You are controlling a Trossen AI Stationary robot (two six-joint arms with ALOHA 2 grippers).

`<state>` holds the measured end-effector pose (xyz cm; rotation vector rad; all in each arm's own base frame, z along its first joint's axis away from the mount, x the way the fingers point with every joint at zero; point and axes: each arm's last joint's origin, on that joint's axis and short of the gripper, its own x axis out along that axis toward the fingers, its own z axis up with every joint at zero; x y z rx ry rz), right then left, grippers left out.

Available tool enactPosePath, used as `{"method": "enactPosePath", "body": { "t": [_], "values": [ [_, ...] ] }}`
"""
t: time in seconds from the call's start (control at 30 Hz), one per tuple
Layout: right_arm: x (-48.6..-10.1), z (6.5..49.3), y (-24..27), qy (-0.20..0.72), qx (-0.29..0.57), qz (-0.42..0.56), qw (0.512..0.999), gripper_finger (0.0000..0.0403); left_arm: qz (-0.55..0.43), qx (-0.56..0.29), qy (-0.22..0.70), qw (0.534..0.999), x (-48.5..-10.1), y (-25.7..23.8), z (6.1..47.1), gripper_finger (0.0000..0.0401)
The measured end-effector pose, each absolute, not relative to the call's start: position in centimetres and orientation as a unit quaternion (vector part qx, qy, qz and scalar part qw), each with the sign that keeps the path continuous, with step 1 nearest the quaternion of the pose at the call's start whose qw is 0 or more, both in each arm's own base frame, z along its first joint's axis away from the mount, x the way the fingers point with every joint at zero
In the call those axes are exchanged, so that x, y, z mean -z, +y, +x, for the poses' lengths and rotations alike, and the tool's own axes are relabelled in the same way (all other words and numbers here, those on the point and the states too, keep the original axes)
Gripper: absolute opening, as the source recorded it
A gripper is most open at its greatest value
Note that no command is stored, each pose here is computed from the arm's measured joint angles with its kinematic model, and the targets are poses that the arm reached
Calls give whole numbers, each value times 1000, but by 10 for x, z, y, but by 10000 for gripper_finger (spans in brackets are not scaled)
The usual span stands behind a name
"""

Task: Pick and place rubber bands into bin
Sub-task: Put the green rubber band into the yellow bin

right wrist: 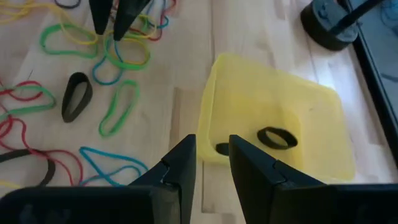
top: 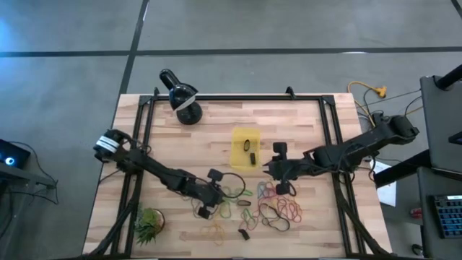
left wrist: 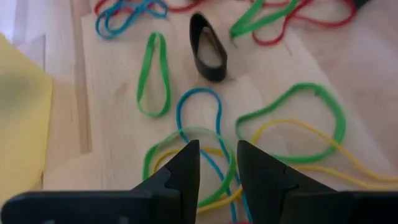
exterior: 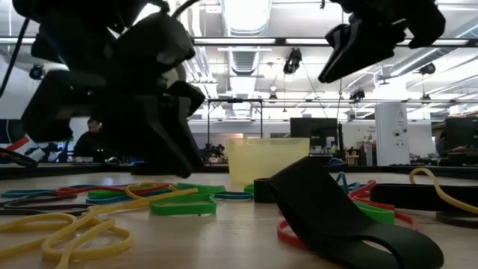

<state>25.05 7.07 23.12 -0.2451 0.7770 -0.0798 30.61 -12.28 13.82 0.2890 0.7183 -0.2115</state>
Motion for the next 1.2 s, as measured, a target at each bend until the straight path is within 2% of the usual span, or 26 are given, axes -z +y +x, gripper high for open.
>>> {"method": "enactPosePath", "body": {
  "t": [0.37,0.63,0.9,1.2],
  "values": [
    [-225,248,70,386,45,-107,915,91,123,98,371,915,-126,-119,309,83],
    [-225,247,70,386,45,-106,915,80,127,94,382,911,-124,-117,308,6],
    [-224,247,70,387,49,-96,916,68,125,94,376,913,-130,-117,308,1],
    [-217,245,69,395,56,-85,913,74,115,95,320,936,-167,-115,301,0]
  ]
}}
